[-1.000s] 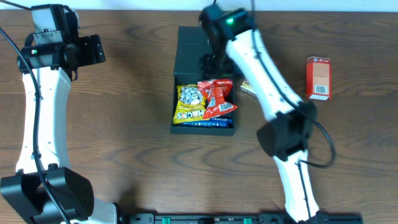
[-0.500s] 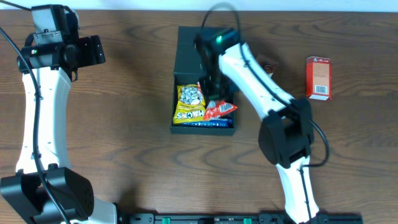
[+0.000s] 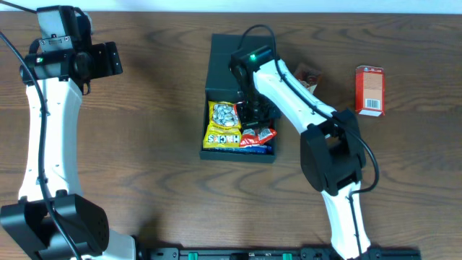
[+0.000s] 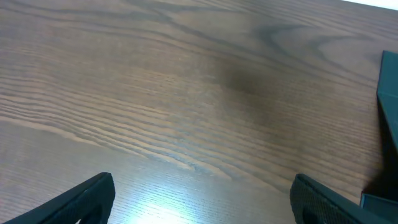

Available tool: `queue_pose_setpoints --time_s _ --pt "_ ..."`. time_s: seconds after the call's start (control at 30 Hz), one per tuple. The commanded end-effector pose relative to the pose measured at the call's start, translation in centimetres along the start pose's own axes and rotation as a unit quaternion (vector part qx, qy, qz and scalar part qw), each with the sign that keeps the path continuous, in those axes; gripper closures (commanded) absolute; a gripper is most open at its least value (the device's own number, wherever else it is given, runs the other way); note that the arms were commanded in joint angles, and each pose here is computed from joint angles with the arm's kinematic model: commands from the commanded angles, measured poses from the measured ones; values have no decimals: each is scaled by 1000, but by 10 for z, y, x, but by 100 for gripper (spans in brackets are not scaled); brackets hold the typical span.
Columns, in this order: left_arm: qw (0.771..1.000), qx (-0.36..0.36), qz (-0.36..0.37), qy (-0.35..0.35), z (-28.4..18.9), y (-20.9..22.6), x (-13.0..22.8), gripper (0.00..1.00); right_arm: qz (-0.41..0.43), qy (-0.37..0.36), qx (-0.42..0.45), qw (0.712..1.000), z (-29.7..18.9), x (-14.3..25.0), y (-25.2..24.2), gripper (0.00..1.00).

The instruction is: Pack container

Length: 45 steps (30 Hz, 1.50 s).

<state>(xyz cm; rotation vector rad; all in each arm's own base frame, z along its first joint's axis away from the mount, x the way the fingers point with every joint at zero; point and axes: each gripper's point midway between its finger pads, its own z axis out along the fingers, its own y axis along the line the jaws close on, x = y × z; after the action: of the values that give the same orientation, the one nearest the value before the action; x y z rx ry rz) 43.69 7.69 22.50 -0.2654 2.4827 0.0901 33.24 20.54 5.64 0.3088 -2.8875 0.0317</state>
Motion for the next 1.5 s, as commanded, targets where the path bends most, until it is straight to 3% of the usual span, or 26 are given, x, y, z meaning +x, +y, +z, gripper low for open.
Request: queue_pose_setpoints --time_s 0.0,0.23,0.7,1.0,1.33,1.47 --pt "1000 1 1 4 3 0 2 9 -3 -35 0 999 -28 -11 3 98" --pt "1000 2 1 13 7 0 8 9 13 -7 50 999 -45 10 -15 98" --pt "1000 14 1 18 11 -4 13 9 21 79 48 996 26 36 -19 98" --pt "1000 17 1 13 11 -5 11 9 19 46 40 998 38 19 -16 99" --pt "1000 27 1 13 11 -9 11 9 5 -28 29 999 -35 -4 -9 99" --pt "1000 27 1 13 11 -9 11 9 -5 -64 17 998 -36 -23 -3 99"
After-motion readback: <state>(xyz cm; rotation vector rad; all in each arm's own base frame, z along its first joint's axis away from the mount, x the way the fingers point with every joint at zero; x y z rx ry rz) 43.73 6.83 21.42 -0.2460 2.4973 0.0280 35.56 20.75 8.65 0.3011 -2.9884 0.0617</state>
